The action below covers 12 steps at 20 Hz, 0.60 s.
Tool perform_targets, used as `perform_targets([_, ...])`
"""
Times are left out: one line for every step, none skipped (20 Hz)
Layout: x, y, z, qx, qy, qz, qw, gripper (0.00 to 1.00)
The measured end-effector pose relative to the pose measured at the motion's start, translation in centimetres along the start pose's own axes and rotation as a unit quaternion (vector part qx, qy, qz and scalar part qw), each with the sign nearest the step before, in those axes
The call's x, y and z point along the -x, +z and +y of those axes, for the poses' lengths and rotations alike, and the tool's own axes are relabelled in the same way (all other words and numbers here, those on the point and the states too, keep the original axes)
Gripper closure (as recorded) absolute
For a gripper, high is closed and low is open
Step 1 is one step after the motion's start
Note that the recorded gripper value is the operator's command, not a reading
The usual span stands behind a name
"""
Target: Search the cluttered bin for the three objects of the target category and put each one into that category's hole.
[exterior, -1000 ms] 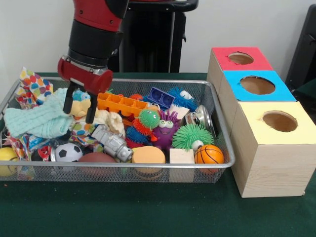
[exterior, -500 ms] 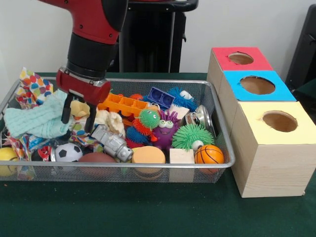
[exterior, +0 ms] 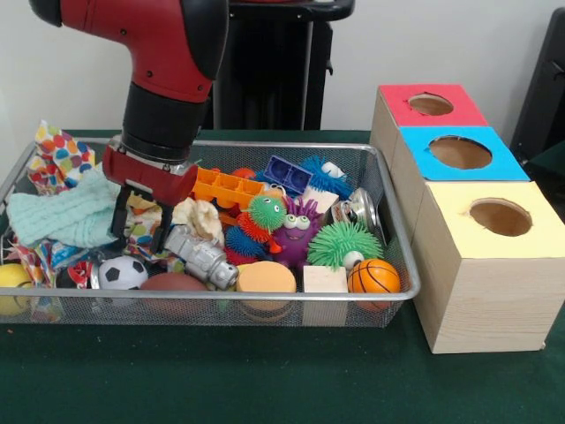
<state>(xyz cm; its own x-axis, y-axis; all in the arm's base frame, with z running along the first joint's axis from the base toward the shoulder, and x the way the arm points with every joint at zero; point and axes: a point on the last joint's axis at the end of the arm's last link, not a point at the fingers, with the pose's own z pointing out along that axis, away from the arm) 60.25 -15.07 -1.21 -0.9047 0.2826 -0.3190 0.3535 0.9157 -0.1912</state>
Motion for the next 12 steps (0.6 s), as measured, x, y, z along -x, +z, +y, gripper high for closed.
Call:
perform_targets([0.0,0.2,0.0,0.0,-0.002,0.0,1.0,0.0])
perform_targets([-0.1,0.4,0.1,0.001,-0.004,-0.001,1.0,0.0])
perform_targets([-0.1,0.6,0.2,0.002,-0.006,-0.002,1.0,0.0])
perform_targets([-0.1,0.8,0.3,0.003,-0.009,-0.004,1.0,0.0])
perform_targets([-0.1,1.0,0.4,0.005,-0.01,-0.005,0.9999,0.0])
perform_targets([-0.1,1.3,0.5,0.007,-0.012,-0.007,0.9999,0.0])
perform_targets([-0.1,1.5,0.7,0.009,-0.014,-0.01,0.9998,0.0])
perform_targets([0.0,1.8,0.9,0.012,-0.017,-0.015,0.9997,0.0])
perform_targets([0.0,2.0,0.9,0.013,-0.018,-0.017,0.9996,0.0])
perform_targets([0.1,2.1,0.9,0.013,-0.018,-0.018,0.9996,0.0])
perform_targets([0.1,2.2,0.9,0.013,-0.018,-0.018,0.9996,0.0])
perform_targets([0.2,2.3,0.9,0.013,-0.018,-0.018,0.9996,0.0])
